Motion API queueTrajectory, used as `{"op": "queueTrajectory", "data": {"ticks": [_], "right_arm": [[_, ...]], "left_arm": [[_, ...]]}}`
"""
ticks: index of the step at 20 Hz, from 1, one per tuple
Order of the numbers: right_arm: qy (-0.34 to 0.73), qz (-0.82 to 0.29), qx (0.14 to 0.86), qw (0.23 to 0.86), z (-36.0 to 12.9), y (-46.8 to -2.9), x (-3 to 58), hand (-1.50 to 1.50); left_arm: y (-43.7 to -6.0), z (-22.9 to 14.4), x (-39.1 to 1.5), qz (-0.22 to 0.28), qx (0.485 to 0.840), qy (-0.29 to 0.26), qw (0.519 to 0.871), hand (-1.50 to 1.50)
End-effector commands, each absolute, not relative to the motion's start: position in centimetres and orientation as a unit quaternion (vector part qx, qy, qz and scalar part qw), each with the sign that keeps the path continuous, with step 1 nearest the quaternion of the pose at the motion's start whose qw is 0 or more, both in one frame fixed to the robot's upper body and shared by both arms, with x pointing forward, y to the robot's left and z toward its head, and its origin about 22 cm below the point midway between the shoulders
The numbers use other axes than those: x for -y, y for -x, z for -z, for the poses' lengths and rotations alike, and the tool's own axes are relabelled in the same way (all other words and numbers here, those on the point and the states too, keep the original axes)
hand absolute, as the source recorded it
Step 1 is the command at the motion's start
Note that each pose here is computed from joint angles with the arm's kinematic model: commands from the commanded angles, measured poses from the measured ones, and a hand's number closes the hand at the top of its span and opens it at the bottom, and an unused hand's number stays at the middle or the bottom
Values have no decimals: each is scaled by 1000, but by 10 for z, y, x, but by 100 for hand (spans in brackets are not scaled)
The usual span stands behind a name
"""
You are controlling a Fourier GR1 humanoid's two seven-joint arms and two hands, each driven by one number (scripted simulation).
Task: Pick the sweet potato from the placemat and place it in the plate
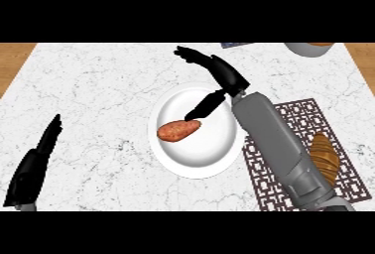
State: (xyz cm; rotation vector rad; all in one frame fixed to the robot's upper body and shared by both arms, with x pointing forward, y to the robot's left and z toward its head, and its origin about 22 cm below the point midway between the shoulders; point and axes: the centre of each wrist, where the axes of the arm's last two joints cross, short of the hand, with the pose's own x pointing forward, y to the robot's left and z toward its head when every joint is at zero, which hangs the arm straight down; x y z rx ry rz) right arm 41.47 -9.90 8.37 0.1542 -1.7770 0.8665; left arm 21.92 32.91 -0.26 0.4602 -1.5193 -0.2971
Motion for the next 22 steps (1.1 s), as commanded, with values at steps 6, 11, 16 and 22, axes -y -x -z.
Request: {"op": "queueTrajectory", "data": {"ticks": [6, 11, 16, 22], "right_arm": [[-135, -231, 768, 582, -99, -450, 218, -150], [-141, -207, 794, 553, -97, -453, 258, -150], [-117, -235, 800, 539, -121, -453, 307, -150], [-108, -238, 797, 545, -125, -450, 329, -150]], "left_arm": [[-216, 2, -340, 147, 683, -200, 687, 0], [-230, -4, -327, 142, 686, -202, 684, 0], [-238, 0, -323, 146, 696, -201, 674, 0], [-240, -6, -313, 156, 700, -181, 673, 0]]}}
